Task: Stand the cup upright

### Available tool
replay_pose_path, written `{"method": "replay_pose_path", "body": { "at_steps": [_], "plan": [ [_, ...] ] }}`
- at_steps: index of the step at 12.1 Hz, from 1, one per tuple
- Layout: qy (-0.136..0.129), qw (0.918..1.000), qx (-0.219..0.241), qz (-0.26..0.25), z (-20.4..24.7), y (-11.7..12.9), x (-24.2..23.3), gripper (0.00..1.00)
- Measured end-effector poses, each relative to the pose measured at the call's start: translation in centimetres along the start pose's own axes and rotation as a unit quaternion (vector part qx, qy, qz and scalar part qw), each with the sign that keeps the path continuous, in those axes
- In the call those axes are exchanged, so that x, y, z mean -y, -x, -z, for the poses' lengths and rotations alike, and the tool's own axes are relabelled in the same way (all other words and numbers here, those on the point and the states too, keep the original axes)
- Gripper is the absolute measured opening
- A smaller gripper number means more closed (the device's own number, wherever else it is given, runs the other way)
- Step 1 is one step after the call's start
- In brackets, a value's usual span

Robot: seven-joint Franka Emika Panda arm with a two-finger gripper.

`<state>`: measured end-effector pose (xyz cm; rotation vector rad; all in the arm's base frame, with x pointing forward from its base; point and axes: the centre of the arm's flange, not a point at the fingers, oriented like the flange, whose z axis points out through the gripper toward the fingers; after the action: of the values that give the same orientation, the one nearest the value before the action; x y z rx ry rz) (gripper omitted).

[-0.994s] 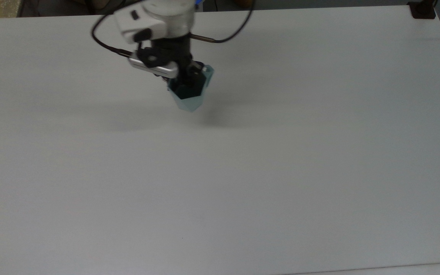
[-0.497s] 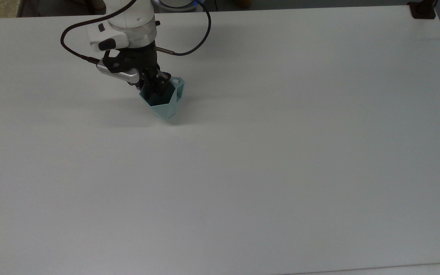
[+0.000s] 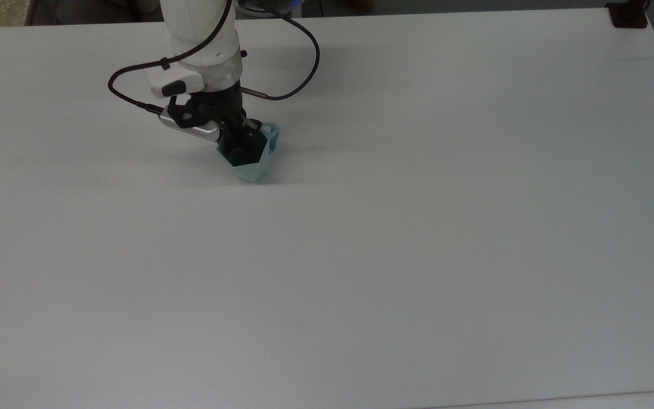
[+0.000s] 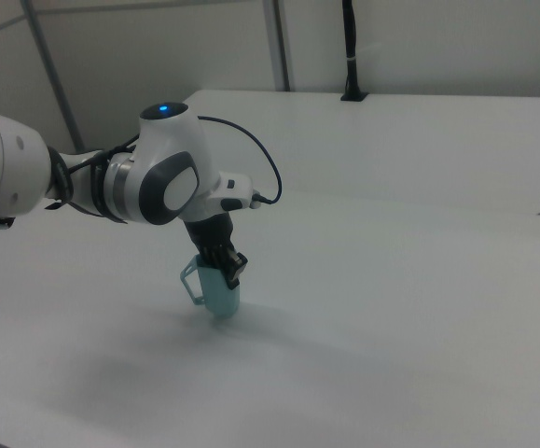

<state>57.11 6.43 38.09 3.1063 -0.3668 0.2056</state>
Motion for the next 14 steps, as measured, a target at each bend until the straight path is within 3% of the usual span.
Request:
{"method": "replay_pose_path", "body": {
  "at_steps": [4,5,8,10,11,13,14],
  "plan": [
    [0.001,1.0,0.003,0.007,-0.5,0.3,0.8,0.13],
    [0.001,1.0,0.004,0.007,-0.5,0.3,0.8,0.22],
    [-0.001,1.0,0.001,0.009,0.3,0.2,0.8,0.63],
    [0.0,0.9992,0.013,0.039,4.5,-0.2,0.7,0.93],
    [-0.004,0.9989,0.014,0.044,7.8,-0.4,0.5,1.0],
    [-0.019,0.9975,-0.013,0.067,16.4,-0.6,-0.4,1.0],
    [-0.021,0.9933,-0.012,0.113,19.7,-0.3,-1.0,1.0]
  ]
}}
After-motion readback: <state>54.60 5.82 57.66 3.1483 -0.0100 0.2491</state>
